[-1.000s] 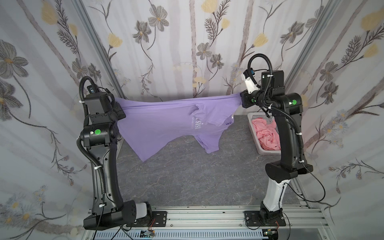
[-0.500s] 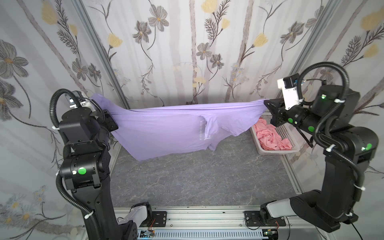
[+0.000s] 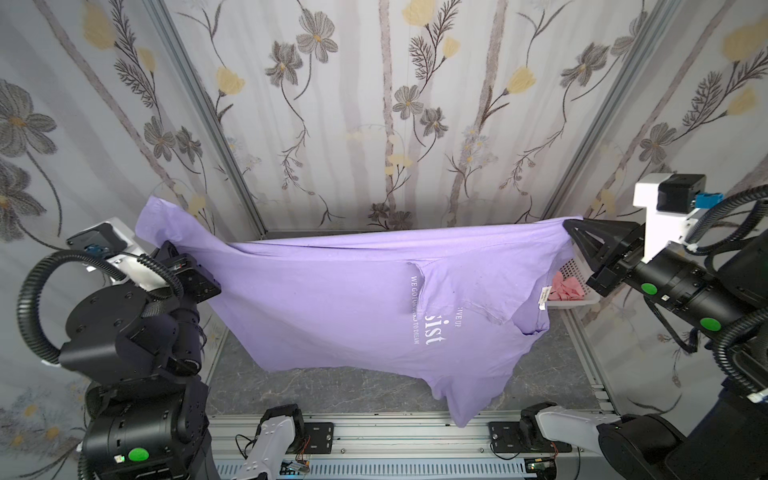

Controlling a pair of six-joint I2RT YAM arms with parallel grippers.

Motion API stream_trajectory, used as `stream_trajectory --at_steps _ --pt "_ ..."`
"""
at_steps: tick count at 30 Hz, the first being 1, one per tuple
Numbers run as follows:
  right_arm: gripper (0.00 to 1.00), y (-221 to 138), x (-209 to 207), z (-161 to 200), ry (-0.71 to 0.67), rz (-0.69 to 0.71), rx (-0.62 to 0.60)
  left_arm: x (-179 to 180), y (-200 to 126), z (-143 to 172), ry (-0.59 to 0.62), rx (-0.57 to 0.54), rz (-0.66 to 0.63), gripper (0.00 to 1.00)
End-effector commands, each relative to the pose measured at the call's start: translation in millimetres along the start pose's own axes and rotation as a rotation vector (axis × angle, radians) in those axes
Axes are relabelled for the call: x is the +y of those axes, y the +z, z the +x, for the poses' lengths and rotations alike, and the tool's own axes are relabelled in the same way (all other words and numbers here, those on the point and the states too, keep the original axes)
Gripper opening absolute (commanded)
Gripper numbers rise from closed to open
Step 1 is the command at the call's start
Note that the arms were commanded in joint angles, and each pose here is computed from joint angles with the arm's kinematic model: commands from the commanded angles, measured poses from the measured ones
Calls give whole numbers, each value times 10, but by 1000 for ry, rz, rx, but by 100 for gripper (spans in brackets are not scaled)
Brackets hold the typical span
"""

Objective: Fold and stack t-shirts
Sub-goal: Flatten out the T-shirt at the center of the board.

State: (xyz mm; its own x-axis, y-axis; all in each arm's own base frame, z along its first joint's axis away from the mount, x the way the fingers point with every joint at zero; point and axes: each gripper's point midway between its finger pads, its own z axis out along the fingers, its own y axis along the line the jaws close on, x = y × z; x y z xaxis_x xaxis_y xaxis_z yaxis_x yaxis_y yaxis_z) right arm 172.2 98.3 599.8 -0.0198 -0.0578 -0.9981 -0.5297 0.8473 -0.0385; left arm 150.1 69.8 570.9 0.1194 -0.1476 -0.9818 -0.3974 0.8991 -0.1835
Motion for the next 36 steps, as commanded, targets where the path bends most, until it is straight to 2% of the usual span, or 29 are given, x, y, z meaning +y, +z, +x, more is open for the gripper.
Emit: stream_trajectory --at_steps 1,4,8,12,17,20,22,23,24,25,26,27,28,32,34,36 --pt "0 143 -38 132 33 1 36 154 52 66 -9 1 -93 0" --pt "0 437 -140 516 61 17 164 157 273 405 18 83 -111 0" --pt "0 799 -351 1097 62 82 349 102 734 1136 37 274 -120 0" --pt "0 1087 -669 1584 6 195 501 42 1166 1821 53 418 -118 0" --pt "0 1615 -1025 1969 -16 268 616 -104 1753 2415 92 531 -89 0" --pt "0 2040 -1260 2339 4 284 714 -282 2094 2744 109 539 -11 0" --pt "9 2347 -1430 2662 24 293 788 -329 2293 2971 117 577 -4 0" --pt "17 2488 -1526 2842 30 299 826 -361 2390 3081 126 608 3 9" --pt "20 2625 -1629 3023 32 313 864 -393 2485 3171 140 635 7 31" --pt "20 2732 -1723 3169 32 331 894 -432 2565 3254 158 656 15 40" --pt "22 2843 -1826 3311 42 350 917 -461 2652 3345 183 685 19 57" --pt "36 2957 -1918 3429 66 365 925 -492 2732 3426 209 705 16 87" --pt "42 3048 -1964 3510 83 360 935 -540 2814 3453 229 713 25 99" --pt "44 3371 -2148 3722 91 384 929 -767 3026 3531 285 751 68 100" --pt "45 3441 -2148 3727 109 376 915 -912 3059 3405 295 738 95 100" --pt "46 3483 -1975 3674 181 294 890 -1038 3026 3276 277 736 125 100"
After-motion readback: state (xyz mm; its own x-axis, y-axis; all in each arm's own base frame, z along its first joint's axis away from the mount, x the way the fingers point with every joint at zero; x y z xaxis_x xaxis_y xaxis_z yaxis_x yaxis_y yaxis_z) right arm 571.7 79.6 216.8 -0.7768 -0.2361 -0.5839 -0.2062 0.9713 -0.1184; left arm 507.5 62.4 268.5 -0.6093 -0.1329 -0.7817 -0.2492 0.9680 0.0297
